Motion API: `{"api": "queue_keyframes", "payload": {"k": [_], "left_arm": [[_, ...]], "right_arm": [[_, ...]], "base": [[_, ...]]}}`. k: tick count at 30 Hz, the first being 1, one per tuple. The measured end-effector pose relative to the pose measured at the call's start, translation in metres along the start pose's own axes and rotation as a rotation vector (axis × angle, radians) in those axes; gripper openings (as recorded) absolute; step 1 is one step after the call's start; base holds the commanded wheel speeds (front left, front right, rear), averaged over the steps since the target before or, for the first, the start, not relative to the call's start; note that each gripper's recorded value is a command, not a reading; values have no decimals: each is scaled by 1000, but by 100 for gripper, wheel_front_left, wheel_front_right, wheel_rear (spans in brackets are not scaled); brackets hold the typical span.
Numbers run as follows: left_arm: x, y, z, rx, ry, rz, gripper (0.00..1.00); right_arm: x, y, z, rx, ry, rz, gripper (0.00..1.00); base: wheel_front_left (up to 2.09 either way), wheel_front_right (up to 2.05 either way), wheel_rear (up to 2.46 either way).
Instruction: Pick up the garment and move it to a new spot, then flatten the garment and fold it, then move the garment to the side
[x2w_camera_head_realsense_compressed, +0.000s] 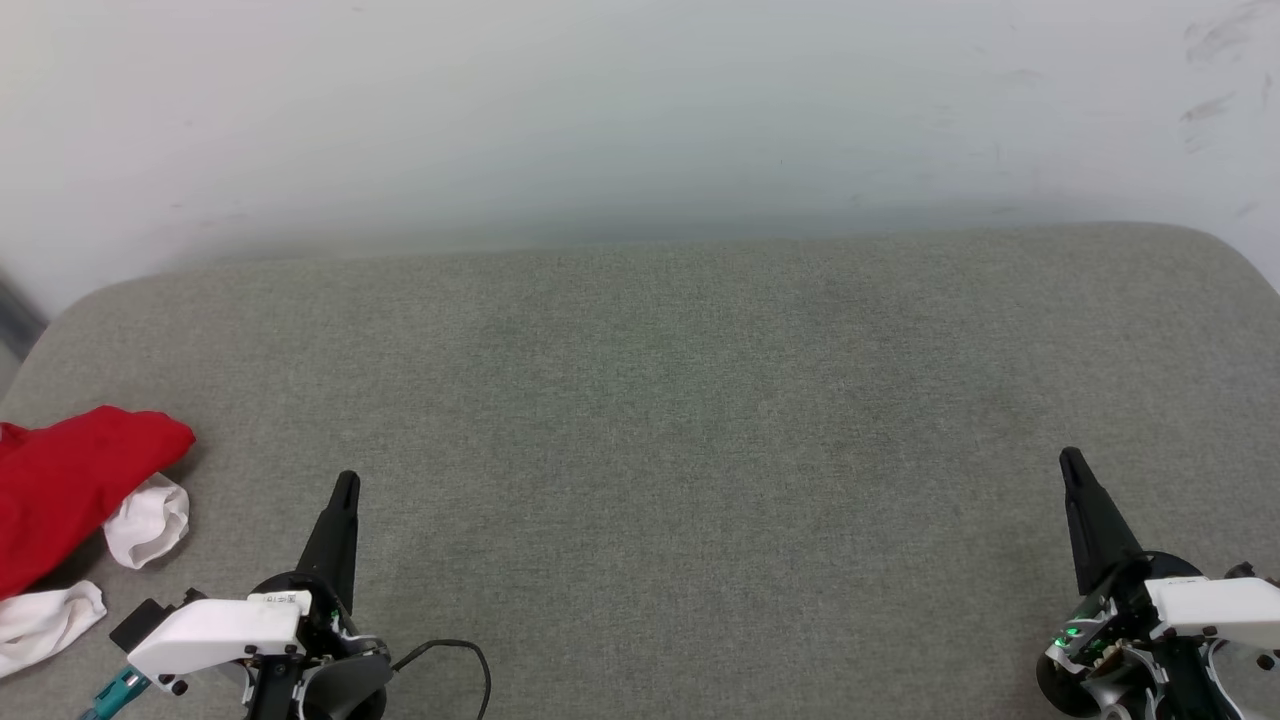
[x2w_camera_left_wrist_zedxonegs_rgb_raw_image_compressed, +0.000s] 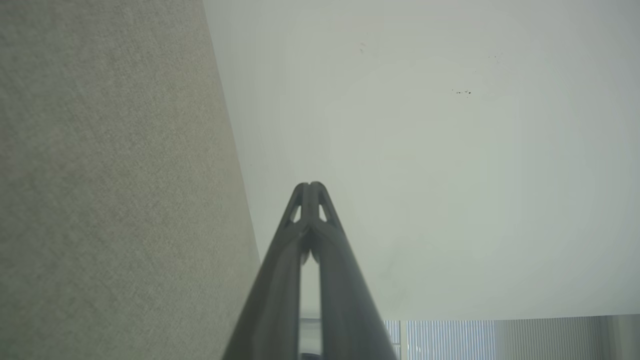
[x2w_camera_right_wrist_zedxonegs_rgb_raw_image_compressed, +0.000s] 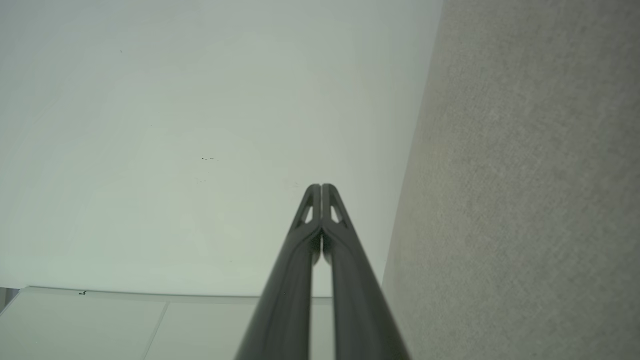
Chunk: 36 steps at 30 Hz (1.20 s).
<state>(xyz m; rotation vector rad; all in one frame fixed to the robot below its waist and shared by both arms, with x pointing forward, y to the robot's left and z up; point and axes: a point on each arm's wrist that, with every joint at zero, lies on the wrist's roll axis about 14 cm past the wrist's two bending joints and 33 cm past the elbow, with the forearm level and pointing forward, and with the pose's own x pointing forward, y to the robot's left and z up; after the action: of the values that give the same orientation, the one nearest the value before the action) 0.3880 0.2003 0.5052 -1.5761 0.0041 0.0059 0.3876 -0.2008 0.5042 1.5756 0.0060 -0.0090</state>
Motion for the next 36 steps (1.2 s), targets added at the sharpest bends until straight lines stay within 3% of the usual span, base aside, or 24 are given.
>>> {"api": "queue_keyframes", "payload": {"k": [3, 4, 9, 21, 36], "left_arm": [[0, 0, 0, 0, 0, 0, 0], [0, 0, 0, 0, 0, 1, 100], [-11, 24, -2, -7, 0, 71, 100], [-8, 10, -17, 37, 16, 28, 100], [-8, -10, -30, 351, 42, -43, 100]], "right_arm": [[0, 0, 0, 0, 0, 0, 0], [0, 0, 0, 0, 0, -1, 100], [-12, -24, 1, 5, -6, -71, 100], [-14, -18, -6, -83, -8, -52, 100], [-14, -2, -10, -447, -5, -3, 100]], "base": [[0, 0, 0], [0, 0, 0], [0, 0, 0], [0, 0, 0], [0, 0, 0]]}}
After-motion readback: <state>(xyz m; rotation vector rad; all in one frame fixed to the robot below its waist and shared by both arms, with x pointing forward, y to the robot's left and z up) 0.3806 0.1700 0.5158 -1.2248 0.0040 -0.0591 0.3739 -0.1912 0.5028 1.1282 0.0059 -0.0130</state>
